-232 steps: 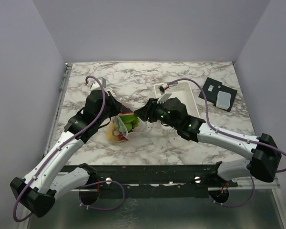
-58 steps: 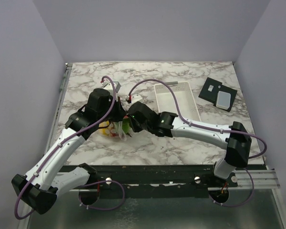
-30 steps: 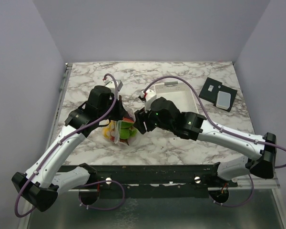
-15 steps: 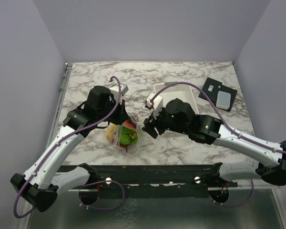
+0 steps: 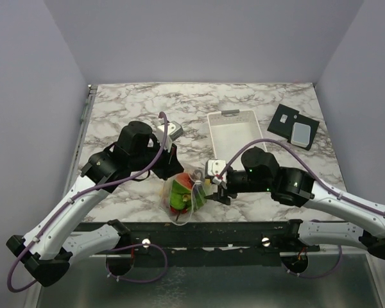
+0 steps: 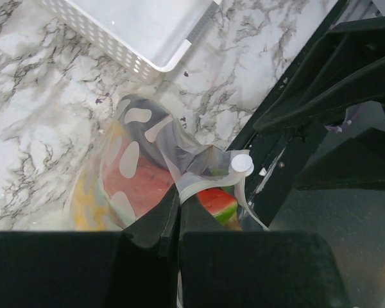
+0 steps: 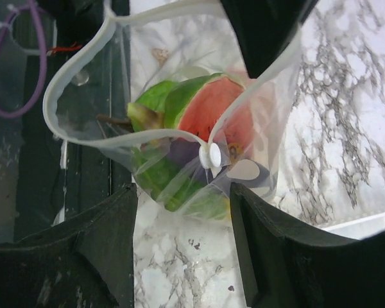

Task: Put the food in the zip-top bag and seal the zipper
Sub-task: Zip the zipper food storage bag at the center of the board.

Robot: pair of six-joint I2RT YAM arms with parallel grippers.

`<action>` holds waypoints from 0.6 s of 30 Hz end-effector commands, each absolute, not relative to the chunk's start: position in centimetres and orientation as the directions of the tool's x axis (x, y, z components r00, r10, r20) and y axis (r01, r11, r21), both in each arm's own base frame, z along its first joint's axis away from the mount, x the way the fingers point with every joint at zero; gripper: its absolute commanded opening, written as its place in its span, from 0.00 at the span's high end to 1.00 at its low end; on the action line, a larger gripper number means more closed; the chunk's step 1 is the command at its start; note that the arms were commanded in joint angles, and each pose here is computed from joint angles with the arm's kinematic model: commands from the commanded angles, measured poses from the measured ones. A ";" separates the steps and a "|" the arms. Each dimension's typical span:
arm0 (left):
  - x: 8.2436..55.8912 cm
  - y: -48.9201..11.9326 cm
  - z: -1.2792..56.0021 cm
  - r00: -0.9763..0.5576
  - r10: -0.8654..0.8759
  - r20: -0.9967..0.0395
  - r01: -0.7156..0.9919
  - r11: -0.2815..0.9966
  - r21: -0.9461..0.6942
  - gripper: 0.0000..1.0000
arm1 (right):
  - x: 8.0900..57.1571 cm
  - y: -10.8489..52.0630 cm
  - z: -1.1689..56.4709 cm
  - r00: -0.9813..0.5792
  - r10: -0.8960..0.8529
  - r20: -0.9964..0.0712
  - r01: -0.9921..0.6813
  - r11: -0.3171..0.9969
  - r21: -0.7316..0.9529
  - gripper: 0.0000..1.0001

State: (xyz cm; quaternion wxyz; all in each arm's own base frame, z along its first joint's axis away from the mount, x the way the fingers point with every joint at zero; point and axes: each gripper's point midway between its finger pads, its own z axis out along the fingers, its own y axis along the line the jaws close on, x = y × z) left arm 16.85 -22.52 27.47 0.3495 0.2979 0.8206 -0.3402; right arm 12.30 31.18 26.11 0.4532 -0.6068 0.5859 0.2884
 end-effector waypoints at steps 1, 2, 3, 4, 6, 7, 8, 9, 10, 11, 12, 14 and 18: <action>15.2 -23.7 31.0 -0.497 0.226 -0.838 0.809 0.471 -0.352 1.00 | 10.0 31.3 25.8 0.298 -0.381 -0.875 -0.954 -0.088 -0.286 0.36; 14.9 -23.8 31.1 -0.496 0.228 -0.838 0.815 0.457 -0.358 1.00 | 9.9 31.3 25.8 0.316 -0.366 -0.875 -0.949 -0.098 -0.301 0.36; 14.6 -23.9 31.3 -0.495 0.228 -0.839 0.820 0.442 -0.364 1.00 | 9.9 31.4 25.7 0.334 -0.354 -0.874 -0.942 -0.103 -0.318 0.36; 14.2 -24.0 31.5 -0.493 0.229 -0.839 0.826 0.426 -0.369 1.00 | 10.0 31.4 25.7 0.350 -0.345 -0.871 -0.937 -0.102 -0.336 0.36; 13.7 -24.1 32.0 -0.485 0.227 -0.845 0.837 0.401 -0.373 1.00 | 10.2 31.5 25.9 0.370 -0.326 -0.870 -0.928 -0.092 -0.360 0.37; 13.5 -24.1 32.2 -0.482 0.225 -0.847 0.841 0.391 -0.375 1.00 | 10.2 31.6 25.9 0.376 -0.314 -0.872 -0.926 -0.089 -0.367 0.38; 13.3 -24.2 32.4 -0.480 0.224 -0.849 0.844 0.381 -0.377 1.00 | 10.1 31.8 26.0 0.384 -0.297 -0.874 -0.923 -0.091 -0.375 0.39; 13.1 -24.2 32.5 -0.478 0.222 -0.850 0.847 0.372 -0.379 1.00 | 10.1 31.9 26.1 0.395 -0.282 -0.874 -0.918 -0.092 -0.385 0.41; 12.9 -24.2 32.6 -0.477 0.223 -0.850 0.851 0.361 -0.382 1.00 | 10.2 32.1 26.4 0.401 -0.267 -0.876 -0.916 -0.085 -0.393 0.43; 12.8 -24.3 32.7 -0.476 0.222 -0.851 0.852 0.355 -0.384 1.00 | 10.3 32.3 26.7 0.407 -0.251 -0.878 -0.913 -0.075 -0.401 0.44; 12.7 -24.3 32.7 -0.476 0.224 -0.850 0.853 0.353 -0.385 1.00 | 10.4 32.4 26.9 0.411 -0.240 -0.880 -0.911 -0.065 -0.408 0.45; 12.7 -24.4 32.6 -0.479 0.225 -0.849 0.852 0.352 -0.388 1.00 | 10.9 32.7 27.5 0.421 -0.221 -0.880 -0.905 -0.038 -0.424 0.47; 12.7 -24.5 32.6 -0.480 0.228 -0.847 0.853 0.349 -0.389 1.00 | 11.2 33.1 28.0 0.440 -0.200 -0.876 -0.896 -0.024 -0.444 0.48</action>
